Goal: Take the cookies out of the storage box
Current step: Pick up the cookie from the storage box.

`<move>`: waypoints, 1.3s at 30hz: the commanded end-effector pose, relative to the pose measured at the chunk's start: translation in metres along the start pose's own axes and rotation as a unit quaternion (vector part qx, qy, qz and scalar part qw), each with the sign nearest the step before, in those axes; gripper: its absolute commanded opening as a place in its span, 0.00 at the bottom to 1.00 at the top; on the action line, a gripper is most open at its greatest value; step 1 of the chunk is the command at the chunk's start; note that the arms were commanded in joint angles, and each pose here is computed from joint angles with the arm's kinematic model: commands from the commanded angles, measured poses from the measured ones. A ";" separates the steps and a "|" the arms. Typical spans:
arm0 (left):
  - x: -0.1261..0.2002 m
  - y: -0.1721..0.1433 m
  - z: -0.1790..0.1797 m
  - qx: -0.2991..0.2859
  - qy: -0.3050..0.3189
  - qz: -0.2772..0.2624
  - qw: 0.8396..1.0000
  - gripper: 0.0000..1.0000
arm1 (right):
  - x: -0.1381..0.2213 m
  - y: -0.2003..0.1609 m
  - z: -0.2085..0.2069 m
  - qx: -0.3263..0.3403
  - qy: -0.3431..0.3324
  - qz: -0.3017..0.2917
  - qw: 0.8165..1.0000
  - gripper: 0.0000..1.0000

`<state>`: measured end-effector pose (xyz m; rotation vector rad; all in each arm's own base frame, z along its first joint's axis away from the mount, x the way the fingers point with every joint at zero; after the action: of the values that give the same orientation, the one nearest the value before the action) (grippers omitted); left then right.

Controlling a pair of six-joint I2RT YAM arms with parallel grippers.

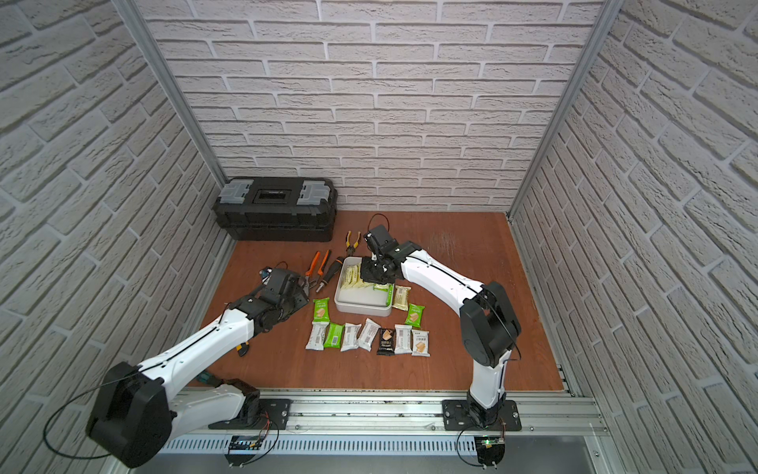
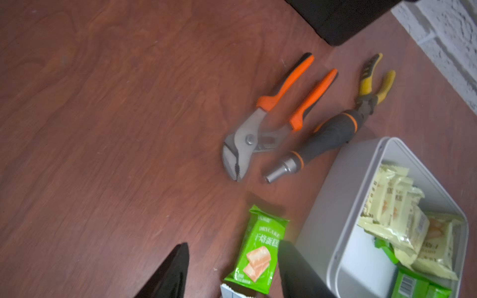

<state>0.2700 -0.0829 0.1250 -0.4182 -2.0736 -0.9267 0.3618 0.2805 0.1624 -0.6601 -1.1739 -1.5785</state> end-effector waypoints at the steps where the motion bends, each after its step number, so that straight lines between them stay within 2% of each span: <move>1: 0.001 0.006 0.009 0.047 0.002 -0.017 0.999 0.60 | -0.007 0.011 0.024 0.000 0.023 -0.006 1.000 0.30; 9: 0.003 0.007 0.022 0.058 0.016 -0.017 0.998 0.61 | -0.048 0.024 0.039 -0.007 0.022 0.013 1.000 0.32; 16: 0.002 0.009 0.027 0.069 0.019 -0.017 0.997 0.60 | -0.073 0.028 0.034 -0.020 -0.004 0.028 0.999 0.32; 19: 0.001 0.010 0.029 0.070 0.021 -0.018 0.997 0.60 | -0.078 0.027 0.028 -0.029 -0.024 0.029 0.999 0.32; 39: -0.002 0.015 0.022 0.056 0.011 -0.018 0.998 0.60 | -0.103 0.030 0.019 -0.048 -0.050 0.034 0.997 0.33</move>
<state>0.2621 -0.0552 0.1160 -0.3117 -2.0820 -0.8140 0.4156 0.3381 0.0943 -0.8300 -1.1281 -1.5546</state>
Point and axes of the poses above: each gripper's point midway between its finger pads, its own x axis back along the fingers, its own z axis along the line the jaws close on, y = z × x, the point moved 3 cm from there along x, back along the fingers, and after that the axes turned 7 degrees about x, right-handed, at the moved point
